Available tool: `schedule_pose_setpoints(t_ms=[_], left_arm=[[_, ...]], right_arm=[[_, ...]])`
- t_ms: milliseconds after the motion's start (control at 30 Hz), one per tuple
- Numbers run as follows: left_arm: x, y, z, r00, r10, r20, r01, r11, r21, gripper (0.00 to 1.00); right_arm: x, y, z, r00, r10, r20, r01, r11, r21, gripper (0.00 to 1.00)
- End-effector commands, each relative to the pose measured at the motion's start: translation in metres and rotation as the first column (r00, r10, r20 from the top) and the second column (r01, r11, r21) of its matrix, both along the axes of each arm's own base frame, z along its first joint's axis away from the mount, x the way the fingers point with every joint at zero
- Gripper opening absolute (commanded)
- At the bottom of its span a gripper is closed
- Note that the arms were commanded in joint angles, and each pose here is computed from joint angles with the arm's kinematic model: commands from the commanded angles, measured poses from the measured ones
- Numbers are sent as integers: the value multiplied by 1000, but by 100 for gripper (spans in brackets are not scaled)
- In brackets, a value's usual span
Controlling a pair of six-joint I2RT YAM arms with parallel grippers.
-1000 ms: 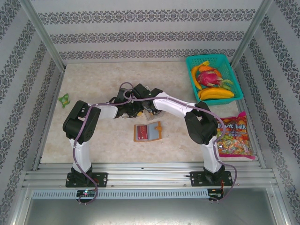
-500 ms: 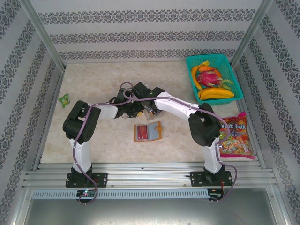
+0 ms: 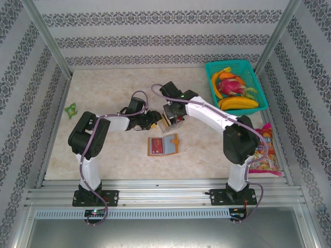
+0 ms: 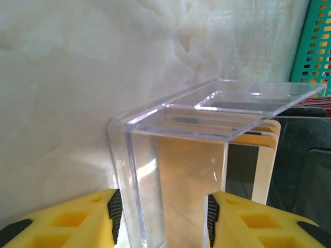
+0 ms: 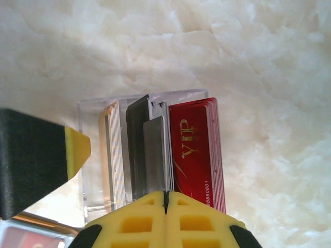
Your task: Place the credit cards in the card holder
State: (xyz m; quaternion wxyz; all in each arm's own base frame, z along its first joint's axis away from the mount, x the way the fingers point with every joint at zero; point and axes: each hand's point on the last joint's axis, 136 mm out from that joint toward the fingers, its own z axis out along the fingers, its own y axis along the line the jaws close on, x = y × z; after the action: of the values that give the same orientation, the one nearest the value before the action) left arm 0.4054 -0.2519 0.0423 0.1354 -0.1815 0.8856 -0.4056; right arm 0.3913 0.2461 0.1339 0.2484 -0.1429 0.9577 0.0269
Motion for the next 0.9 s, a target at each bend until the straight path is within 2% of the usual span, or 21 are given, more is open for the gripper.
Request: schedule_pose_setpoints(t_ms=[0,133,300,533,667,733,867], left_arm=[[-3,8,16,999,0,42,-1,1000,21,50],[-2,6,34,995,1,98,0,1000,-12,53],[-1,2,73,980,7,199,10,996,-88,63],[0,-22,131,949,-42,313,132,953,-273,65],[1,-33,158,930,-53,363,193,912,-361,64],[1,-35,166,927,-49,373,204,898,-389,58],[2,-33,177,923,-16,385,198,877,-438,34]], right_arm=[[-5,10,21,999,-27,-37,35,973,230,0],[-4,8,33,996,-51,-74,77,915,396,0],[-3,10,51,991,-57,-120,118,793,597,0],[-8,19,79,991,-25,-132,118,638,761,0],[-11,22,87,989,-2,-147,121,585,802,0],[-12,22,87,988,2,-156,127,573,810,0],[-10,15,81,983,-16,-183,160,564,810,0]])
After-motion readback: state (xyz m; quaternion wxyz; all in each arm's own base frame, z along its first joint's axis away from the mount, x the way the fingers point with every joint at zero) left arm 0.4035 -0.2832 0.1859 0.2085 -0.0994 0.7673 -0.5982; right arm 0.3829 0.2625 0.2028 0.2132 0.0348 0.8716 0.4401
